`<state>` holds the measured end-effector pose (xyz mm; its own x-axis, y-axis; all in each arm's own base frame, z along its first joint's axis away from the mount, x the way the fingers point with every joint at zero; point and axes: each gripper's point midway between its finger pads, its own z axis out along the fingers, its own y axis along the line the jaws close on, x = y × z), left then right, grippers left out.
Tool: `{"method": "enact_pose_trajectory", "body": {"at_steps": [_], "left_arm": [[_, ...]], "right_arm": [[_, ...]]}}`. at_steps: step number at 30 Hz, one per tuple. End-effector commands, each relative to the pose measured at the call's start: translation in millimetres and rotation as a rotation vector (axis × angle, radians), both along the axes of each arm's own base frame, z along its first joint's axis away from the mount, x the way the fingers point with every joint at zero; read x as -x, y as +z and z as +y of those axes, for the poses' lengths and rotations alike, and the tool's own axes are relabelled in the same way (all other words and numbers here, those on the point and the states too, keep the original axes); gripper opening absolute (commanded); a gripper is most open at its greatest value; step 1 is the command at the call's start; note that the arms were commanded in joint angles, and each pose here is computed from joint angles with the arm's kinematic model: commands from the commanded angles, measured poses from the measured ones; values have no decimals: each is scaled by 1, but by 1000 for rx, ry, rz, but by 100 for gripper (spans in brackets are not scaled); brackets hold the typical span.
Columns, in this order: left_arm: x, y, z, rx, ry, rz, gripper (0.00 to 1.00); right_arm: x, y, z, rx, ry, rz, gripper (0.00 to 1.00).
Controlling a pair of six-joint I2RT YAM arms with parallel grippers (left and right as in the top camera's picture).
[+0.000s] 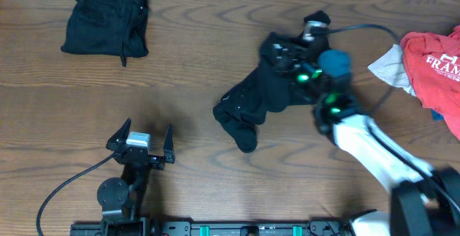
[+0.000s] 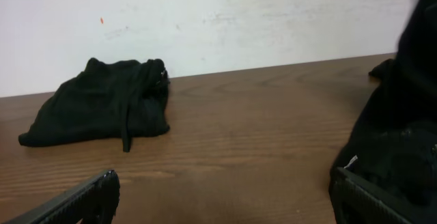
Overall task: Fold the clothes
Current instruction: 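Lift the pants edge and drag it up and right with the right gripper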
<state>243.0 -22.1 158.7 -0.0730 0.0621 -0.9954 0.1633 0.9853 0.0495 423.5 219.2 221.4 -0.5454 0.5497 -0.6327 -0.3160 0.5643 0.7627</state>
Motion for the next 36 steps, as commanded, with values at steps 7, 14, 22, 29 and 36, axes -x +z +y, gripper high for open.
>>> {"method": "enact_pose_trajectory", "body": {"at_steps": [7,14,22,29,36], "left_arm": [[1,-16,-1,-12,-8,43,98],[1,-16,-1,-12,-8,43,98],[1,-16,-1,-12,-8,43,98],[1,-16,-1,-12,-9,43,98],[1,-16,-1,-13,-8,43,98]], "right_arm": [[-25,-37,95,-61,120,-11,1],[-43,-5,152,-14,229,-116,1],[-82,-19,142,229,52,-89,2],[-108,-28,106,313,-26,-98,58],[-124,-32,65,385,65,23,99]]}}
